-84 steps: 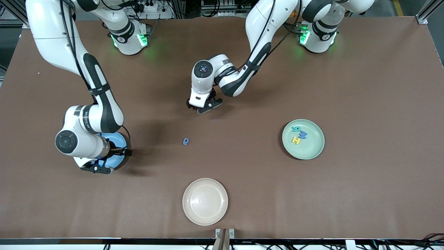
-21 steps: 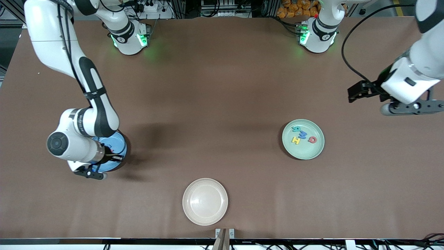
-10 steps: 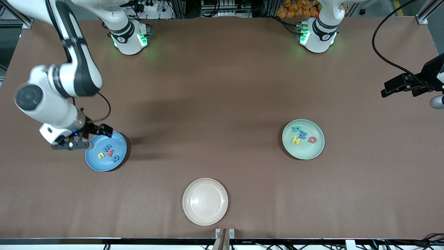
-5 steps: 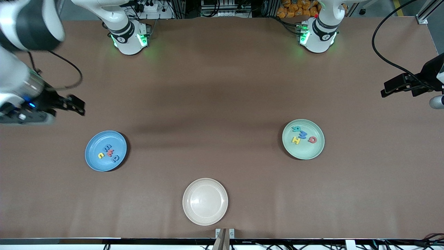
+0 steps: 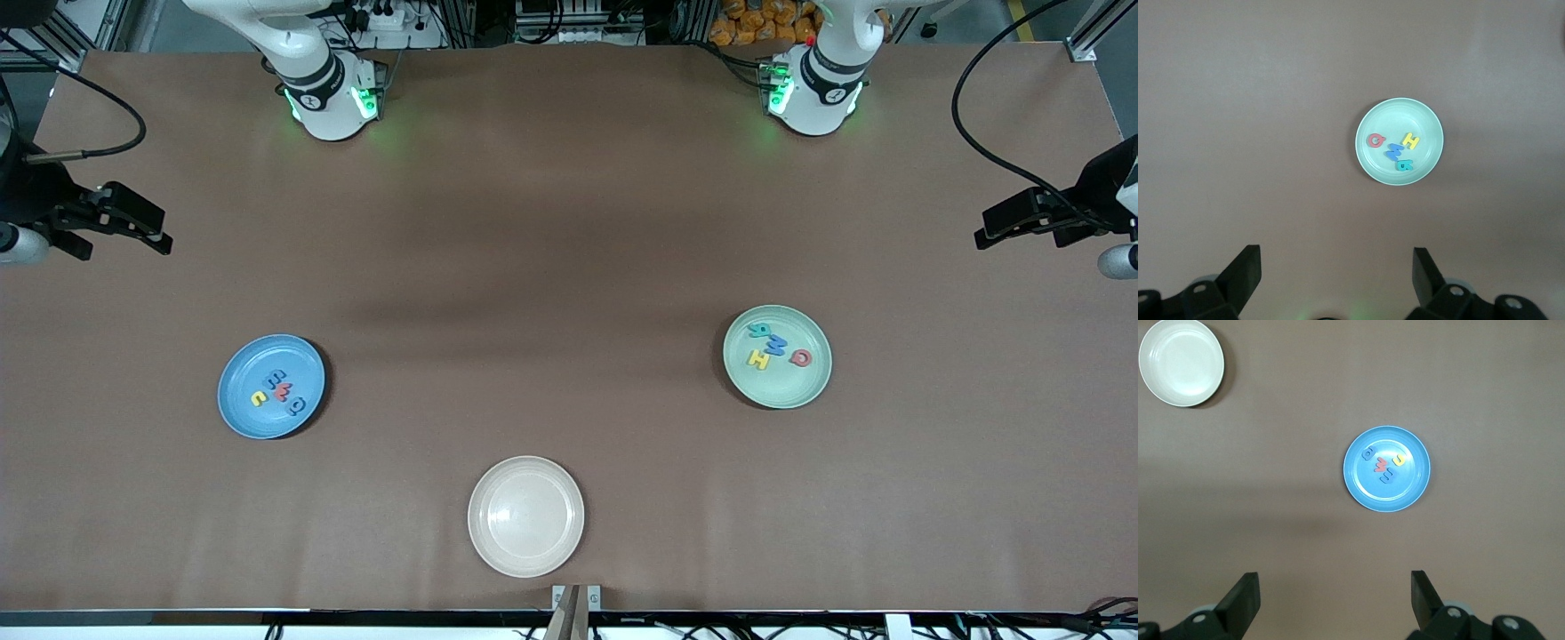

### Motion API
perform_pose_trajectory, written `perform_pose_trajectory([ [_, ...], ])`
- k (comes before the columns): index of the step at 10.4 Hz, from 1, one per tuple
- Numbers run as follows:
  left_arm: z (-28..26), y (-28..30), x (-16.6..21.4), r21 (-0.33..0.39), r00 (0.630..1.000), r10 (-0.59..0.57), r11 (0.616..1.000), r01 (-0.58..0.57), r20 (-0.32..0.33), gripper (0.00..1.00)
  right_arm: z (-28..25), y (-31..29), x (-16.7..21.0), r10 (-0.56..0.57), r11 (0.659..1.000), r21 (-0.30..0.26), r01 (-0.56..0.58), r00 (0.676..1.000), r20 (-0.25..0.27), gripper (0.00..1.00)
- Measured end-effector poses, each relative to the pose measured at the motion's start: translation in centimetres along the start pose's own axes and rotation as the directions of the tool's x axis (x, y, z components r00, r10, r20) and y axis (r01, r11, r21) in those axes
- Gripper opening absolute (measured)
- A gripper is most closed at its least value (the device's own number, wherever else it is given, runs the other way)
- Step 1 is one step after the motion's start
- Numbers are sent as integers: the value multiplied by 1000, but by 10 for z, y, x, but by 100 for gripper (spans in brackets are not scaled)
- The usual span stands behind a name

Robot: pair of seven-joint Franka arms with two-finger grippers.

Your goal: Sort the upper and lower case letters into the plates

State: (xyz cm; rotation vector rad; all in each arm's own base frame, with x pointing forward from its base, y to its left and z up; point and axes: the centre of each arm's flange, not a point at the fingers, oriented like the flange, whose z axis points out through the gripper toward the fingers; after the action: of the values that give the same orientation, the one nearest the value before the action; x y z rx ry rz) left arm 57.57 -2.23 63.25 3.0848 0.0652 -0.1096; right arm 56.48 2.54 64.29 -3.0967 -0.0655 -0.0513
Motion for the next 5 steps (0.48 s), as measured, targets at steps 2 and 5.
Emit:
perform_pose_trajectory([
  [2, 0, 0, 0, 0, 1000, 0, 1000, 0, 0, 100, -1, 0, 0, -2, 1000, 0, 2, 1000, 0, 100],
  [5, 0, 0, 0, 0, 1000, 1, 1000, -1, 0, 100, -1, 0, 0, -3, 1000, 0, 3, 1000, -1, 100],
])
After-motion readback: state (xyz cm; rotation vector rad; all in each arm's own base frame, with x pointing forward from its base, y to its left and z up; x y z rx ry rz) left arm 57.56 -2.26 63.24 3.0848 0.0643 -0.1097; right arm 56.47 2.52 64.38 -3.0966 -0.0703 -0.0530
